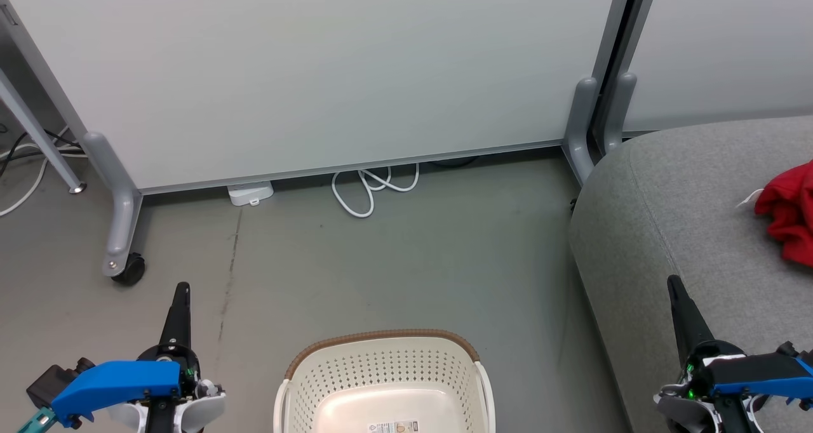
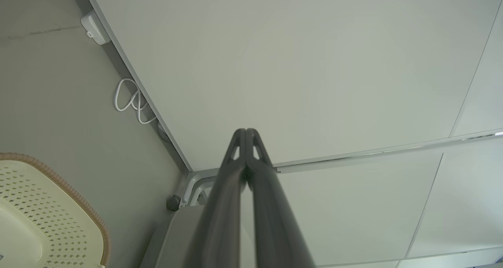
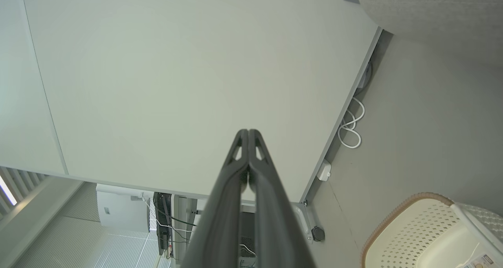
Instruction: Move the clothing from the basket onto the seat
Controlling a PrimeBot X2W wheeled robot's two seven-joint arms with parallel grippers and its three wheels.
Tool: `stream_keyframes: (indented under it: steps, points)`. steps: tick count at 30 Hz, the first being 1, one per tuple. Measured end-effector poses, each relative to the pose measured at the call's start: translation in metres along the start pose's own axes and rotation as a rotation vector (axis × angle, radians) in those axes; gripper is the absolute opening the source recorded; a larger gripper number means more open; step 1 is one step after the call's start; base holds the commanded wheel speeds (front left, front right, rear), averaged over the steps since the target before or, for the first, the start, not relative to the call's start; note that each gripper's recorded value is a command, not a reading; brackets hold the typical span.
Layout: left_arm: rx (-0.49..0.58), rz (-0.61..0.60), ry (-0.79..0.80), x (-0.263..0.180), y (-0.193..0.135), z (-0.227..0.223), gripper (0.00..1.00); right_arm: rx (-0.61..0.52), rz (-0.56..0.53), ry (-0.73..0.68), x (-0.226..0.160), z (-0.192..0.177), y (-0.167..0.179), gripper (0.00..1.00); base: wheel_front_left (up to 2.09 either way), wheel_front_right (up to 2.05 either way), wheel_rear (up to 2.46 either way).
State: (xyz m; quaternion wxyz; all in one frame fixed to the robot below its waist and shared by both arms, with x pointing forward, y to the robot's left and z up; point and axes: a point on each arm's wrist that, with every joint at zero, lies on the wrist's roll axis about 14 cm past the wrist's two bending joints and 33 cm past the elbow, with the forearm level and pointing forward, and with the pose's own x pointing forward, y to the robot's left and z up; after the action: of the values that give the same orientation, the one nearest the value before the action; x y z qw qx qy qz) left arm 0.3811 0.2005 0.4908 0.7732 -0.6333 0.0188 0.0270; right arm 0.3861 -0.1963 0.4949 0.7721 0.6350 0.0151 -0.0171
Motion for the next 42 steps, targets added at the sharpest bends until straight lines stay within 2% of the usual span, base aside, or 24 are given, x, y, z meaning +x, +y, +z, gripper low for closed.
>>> stream_keyframes:
  steps: [28,42]
  points:
    - [-0.202,-0.048,0.013,0.005,-0.012,0.002,0.0,0.197,0.033,0.004,0.0,0.004,0.007,0.0,0.0,0.0,0.0]
    - [-0.202,-0.053,0.012,0.006,-0.013,0.002,0.0,0.2,0.034,0.004,0.001,0.005,0.008,0.0,0.0,0.0,0.0]
